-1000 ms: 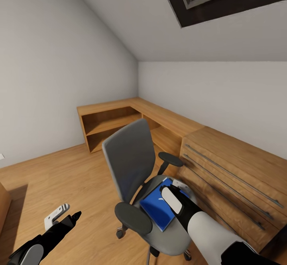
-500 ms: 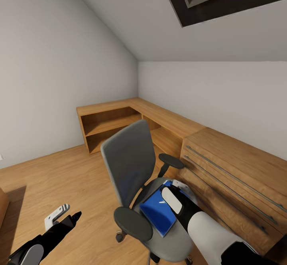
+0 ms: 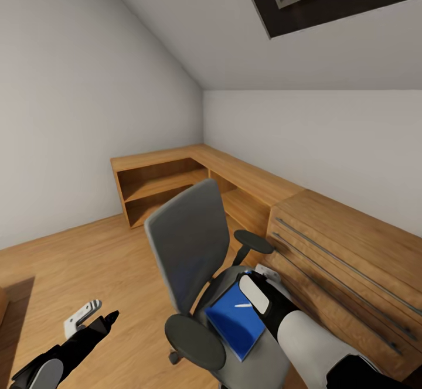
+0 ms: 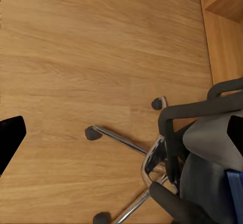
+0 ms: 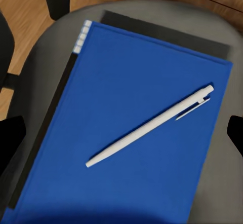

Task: In the bedroom, organize the workspace by keeping the computer under the desk, ensuring the monitor is on the desk, placing the keyboard on the desk next to the monitor, placing the mouse on the desk next to the keyboard, moving the folder from the swivel chair onto the desk next to the mouse, stacking the notebook on top of the folder with the pen on top of the notebook, and positioning the swivel chair next to the desk.

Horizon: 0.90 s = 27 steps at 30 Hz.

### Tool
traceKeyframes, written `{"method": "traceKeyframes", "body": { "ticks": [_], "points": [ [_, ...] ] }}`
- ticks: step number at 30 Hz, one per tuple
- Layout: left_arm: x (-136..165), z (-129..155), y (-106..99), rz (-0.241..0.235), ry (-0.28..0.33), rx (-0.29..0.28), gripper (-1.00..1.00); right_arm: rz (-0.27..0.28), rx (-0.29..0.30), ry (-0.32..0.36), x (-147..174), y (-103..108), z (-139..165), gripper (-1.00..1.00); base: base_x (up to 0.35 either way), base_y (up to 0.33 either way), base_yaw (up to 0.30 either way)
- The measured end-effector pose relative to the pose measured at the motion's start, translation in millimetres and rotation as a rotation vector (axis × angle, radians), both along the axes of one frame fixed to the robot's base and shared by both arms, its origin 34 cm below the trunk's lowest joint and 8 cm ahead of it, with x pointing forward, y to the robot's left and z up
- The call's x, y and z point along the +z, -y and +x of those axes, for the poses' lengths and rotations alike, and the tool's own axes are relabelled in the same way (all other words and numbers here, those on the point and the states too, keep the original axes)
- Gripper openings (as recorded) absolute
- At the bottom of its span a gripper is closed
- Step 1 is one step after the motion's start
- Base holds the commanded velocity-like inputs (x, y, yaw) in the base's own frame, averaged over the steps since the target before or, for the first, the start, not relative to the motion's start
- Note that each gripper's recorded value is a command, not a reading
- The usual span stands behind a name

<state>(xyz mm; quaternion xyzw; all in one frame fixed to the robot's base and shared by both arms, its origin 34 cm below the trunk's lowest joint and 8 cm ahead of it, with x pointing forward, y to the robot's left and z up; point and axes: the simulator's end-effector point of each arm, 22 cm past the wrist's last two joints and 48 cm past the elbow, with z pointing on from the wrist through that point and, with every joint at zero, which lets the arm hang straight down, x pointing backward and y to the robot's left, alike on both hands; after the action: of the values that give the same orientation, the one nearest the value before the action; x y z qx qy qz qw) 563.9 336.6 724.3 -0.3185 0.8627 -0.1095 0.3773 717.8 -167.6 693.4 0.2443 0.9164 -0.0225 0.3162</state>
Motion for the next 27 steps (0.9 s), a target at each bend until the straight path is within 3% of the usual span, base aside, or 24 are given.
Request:
{"method": "traceKeyframes", "body": {
  "ticks": [11, 17, 27],
  "points": [
    [9, -5, -49, 0.003, 0.02, 0.117, 1.0, -0.008, -0.003, 0.001, 0, 4, 1, 1.0, 0.012, 0.0, 0.0],
    [16, -2, -55, 0.005, 0.044, 0.13, 1.0, -0.007, -0.006, 0.004, -2, 6, 2, 1.0, 0.001, 0.0, 0.0],
    [1, -3, -57, 0.006, 0.05, 0.134, 1.0, -0.009, -0.008, 0.003, -20, 7, 0, 1.0, 0.0, 0.0, 0.0]
  ]
}}
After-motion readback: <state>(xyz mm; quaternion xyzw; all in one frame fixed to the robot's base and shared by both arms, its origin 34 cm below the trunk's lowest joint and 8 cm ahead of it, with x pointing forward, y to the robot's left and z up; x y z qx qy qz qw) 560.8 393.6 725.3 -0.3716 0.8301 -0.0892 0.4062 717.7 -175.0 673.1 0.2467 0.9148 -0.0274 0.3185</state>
